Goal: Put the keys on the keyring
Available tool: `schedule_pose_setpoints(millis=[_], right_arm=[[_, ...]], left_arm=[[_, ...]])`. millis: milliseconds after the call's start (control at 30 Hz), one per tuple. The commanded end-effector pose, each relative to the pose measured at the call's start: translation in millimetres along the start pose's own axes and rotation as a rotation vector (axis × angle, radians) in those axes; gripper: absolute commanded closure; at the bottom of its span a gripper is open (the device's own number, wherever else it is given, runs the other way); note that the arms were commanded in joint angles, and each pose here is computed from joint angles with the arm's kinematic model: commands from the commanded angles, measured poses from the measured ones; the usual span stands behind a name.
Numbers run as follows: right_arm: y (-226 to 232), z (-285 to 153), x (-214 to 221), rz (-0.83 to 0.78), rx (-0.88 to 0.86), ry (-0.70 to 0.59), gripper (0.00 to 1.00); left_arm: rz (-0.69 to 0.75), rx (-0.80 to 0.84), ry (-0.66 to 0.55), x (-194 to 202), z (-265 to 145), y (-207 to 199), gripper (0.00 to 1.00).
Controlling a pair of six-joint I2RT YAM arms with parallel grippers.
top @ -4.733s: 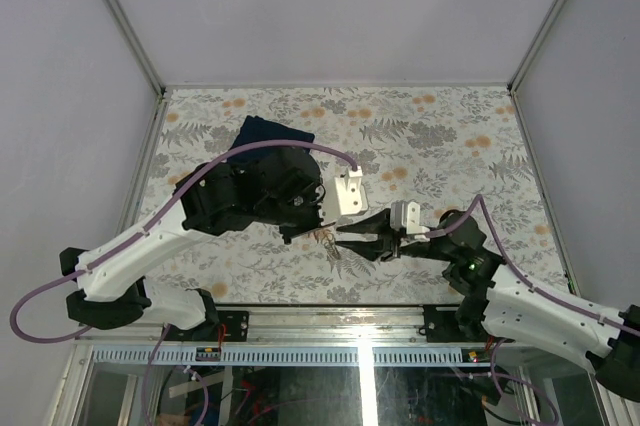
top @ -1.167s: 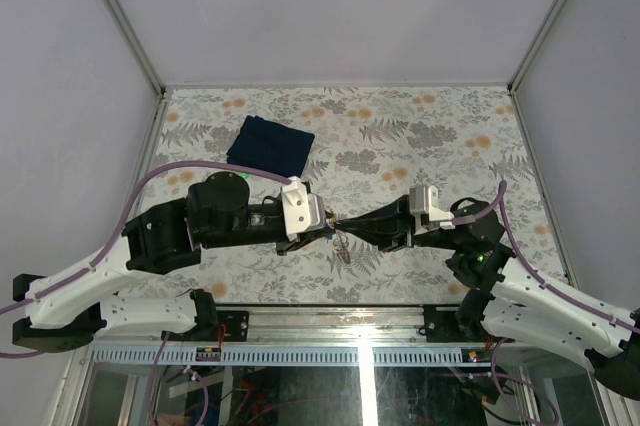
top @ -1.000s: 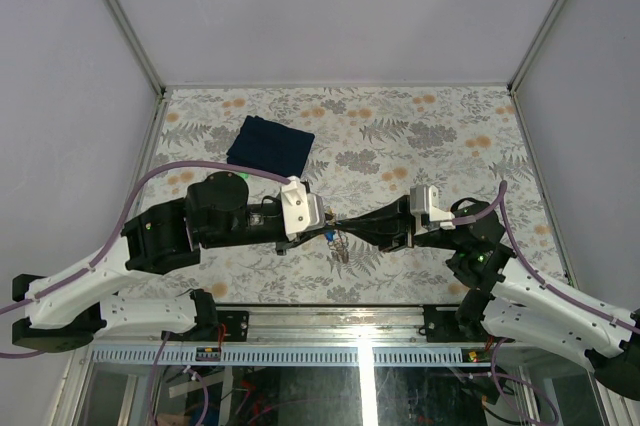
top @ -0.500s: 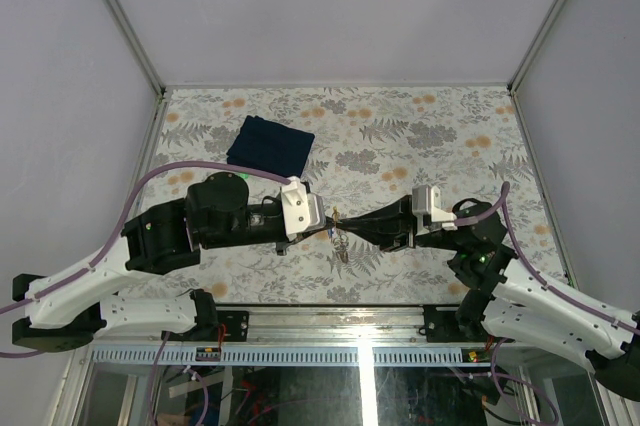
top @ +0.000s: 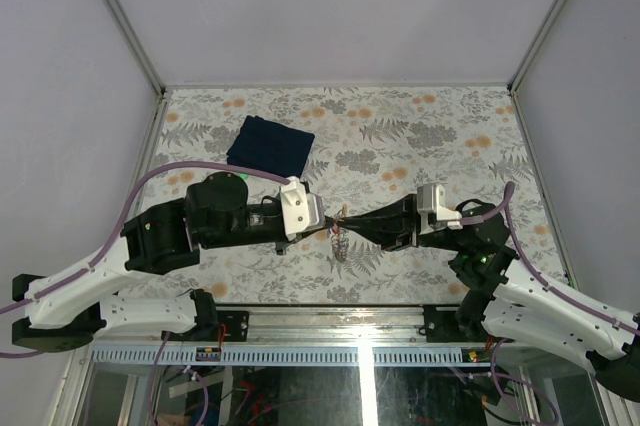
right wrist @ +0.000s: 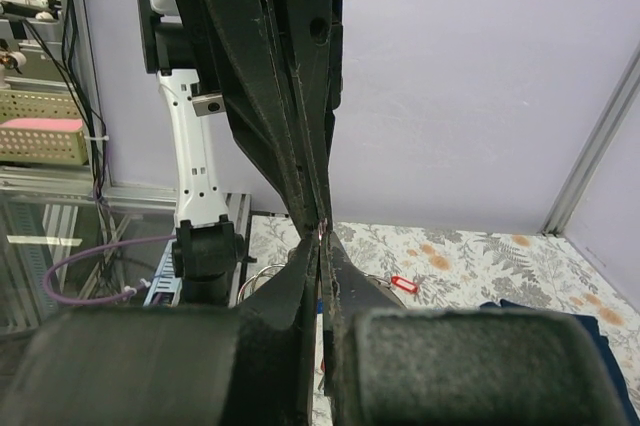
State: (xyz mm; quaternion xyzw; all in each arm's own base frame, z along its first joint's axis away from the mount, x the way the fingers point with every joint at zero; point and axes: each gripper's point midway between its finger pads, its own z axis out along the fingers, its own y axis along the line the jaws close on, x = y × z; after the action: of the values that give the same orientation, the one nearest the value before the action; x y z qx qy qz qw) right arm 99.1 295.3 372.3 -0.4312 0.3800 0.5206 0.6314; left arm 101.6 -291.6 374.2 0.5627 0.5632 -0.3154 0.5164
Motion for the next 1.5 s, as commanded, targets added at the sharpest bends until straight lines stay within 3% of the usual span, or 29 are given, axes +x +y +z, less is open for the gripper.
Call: schedule_pose_setpoints(millis=[0, 700, 1067, 1467], right_arm=[[2.8, 1.3, -58.4, -0.066, 0.002, -0.179, 1.00], [-18.5, -12.1, -83.3, 0.064, 0.150, -0.447, 1.00], [-4.4, -15.0, -100.4, 0.047, 0.063, -0.560, 1.00], [4.2, -15.3, -111.2, 0.010, 0.012, -0.599, 1.00]], left_arm=[[0.017, -0.018, -0.036, -10.1, -7.7, 3.0, 1.00], [0.009, -0.012, -0.124, -21.8, -1.7, 1.1, 1.00], [0.018, 0.028, -0.146, -24.0, 1.4, -5.8, 1.00], [0.010, 0.144, -0.198, -31.6, 9.0, -26.2, 1.00]])
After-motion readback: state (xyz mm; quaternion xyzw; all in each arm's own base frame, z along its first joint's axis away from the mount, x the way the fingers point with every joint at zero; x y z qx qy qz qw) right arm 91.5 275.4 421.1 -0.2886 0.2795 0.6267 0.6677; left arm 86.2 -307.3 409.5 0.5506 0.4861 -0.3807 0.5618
